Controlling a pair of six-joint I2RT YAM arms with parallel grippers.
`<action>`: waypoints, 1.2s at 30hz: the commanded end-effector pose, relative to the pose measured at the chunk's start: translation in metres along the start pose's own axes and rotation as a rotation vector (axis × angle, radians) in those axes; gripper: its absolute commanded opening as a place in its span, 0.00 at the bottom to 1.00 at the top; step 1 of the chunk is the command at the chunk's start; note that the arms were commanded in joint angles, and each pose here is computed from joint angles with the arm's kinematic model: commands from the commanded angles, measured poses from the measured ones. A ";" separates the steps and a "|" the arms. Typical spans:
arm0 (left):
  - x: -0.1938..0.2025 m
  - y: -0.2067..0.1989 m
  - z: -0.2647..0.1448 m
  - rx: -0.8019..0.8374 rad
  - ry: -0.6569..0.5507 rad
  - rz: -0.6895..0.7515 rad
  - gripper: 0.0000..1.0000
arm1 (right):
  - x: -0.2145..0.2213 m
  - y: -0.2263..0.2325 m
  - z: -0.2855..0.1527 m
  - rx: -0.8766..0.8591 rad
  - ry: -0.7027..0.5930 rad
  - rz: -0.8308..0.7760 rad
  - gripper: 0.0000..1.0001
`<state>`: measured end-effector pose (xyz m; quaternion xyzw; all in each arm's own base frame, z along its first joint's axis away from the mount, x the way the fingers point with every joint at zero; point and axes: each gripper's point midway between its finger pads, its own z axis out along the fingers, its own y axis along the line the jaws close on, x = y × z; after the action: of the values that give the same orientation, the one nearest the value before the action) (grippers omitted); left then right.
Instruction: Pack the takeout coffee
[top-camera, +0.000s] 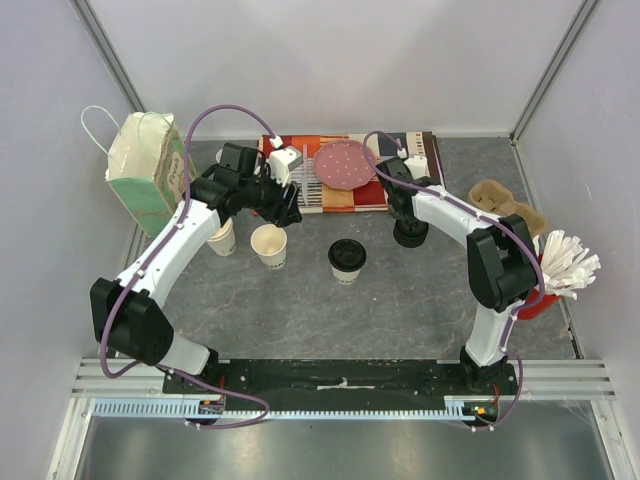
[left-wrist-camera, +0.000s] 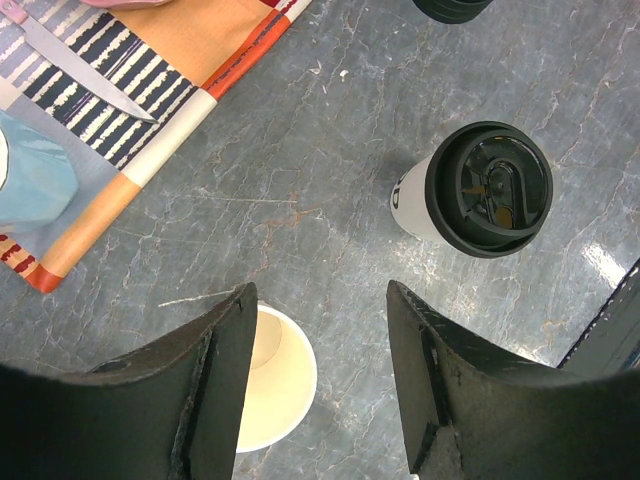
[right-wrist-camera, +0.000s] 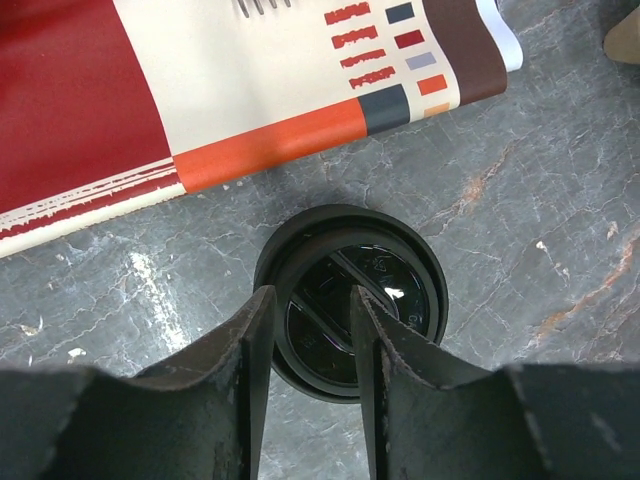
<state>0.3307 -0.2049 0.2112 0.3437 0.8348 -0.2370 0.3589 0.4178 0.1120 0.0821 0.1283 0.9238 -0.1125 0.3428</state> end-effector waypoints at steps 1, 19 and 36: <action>-0.010 -0.003 -0.007 0.016 -0.042 0.051 0.61 | -0.017 0.000 -0.004 0.022 -0.041 0.005 0.42; -0.009 -0.005 -0.004 0.036 -0.039 0.052 0.61 | -0.014 0.015 -0.002 -0.014 -0.027 0.006 0.42; -0.010 -0.007 -0.006 0.045 -0.042 0.057 0.61 | -0.023 0.012 -0.004 -0.008 -0.042 0.010 0.00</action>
<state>0.3284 -0.2075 0.2122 0.3532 0.8285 -0.2459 0.3583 0.4281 0.1213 0.0718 0.1168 0.9277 -0.1178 0.3345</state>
